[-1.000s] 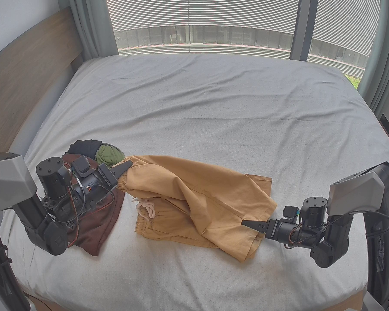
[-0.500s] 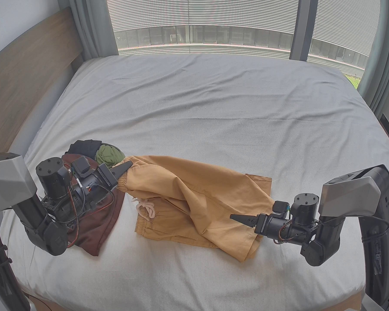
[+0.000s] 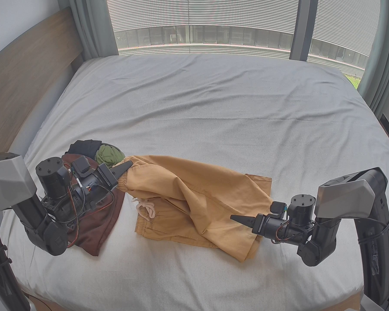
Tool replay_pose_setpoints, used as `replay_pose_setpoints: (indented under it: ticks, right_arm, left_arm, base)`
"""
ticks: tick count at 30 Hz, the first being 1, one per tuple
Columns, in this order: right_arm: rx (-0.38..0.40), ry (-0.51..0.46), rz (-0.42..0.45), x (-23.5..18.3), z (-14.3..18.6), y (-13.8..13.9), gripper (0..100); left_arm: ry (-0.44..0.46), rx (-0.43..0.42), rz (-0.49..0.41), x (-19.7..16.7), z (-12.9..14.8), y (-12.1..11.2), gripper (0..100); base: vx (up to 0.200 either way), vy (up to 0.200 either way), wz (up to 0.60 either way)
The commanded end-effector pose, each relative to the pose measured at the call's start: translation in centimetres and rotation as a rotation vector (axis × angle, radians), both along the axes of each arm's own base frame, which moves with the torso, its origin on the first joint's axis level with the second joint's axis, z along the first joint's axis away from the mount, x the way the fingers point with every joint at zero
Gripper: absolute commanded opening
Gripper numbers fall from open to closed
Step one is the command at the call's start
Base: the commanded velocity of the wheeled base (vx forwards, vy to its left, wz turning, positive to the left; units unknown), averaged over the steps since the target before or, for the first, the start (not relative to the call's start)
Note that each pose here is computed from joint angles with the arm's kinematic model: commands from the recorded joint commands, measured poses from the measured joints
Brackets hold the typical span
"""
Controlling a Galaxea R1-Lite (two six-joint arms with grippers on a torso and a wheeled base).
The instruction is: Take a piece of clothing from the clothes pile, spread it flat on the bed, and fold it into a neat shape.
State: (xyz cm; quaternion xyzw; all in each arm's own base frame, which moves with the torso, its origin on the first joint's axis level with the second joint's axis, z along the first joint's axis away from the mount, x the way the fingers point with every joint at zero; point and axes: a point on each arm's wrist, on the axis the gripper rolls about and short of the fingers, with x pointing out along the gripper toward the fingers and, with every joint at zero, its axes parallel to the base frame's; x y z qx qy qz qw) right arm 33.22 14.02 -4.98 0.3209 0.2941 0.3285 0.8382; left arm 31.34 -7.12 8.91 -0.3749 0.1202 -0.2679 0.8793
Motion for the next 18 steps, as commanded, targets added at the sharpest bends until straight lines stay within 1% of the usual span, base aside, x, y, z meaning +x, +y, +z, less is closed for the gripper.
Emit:
replay_pose_setpoints:
  ticks: [1, 4, 7, 9, 11, 13, 18]
  right_arm:
    - [0.000, -0.002, 0.000, 0.1, -0.1, 0.0, 0]
    - [0.000, -0.005, -0.003, 0.1, 0.0, 0.0, 0]
    - [0.001, -0.025, -0.026, 0.1, 0.9, -0.2, 0]
    - [0.009, -0.049, -0.037, 0.2, 2.0, -0.3, 0]
    - [0.018, -0.076, -0.050, -0.3, 3.9, -1.0, 0]
    - [0.032, -0.110, -0.058, -0.4, 5.5, -1.5, 0]
    - [0.043, -0.148, -0.073, -0.7, 7.4, -2.4, 0]
  left_arm:
    - [0.004, 0.000, -0.001, 0.0, -0.1, 0.0, 0]
    - [0.006, 0.001, 0.001, 0.1, -0.2, 0.0, 0]
    - [0.003, -0.001, 0.002, 0.0, 0.0, 0.1, 0]
    - [0.001, 0.000, 0.016, 0.0, 0.0, 0.5, 0]
    - [-0.010, -0.001, 0.041, 0.0, 0.5, 1.7, 0]
    - [-0.021, -0.003, 0.041, -0.1, 0.9, 2.0, 0]
    - [-0.047, -0.003, 0.059, -0.2, 1.7, 3.2, 0]
  base:
    - [0.000, 0.000, 0.00]
    - [0.000, 0.000, 0.00]
    - [0.000, 0.000, 0.00]
    - [0.000, 0.000, 0.00]
    - [0.000, 0.000, 0.00]
    - [0.000, 0.000, 0.00]
    - [0.000, 0.000, 0.00]
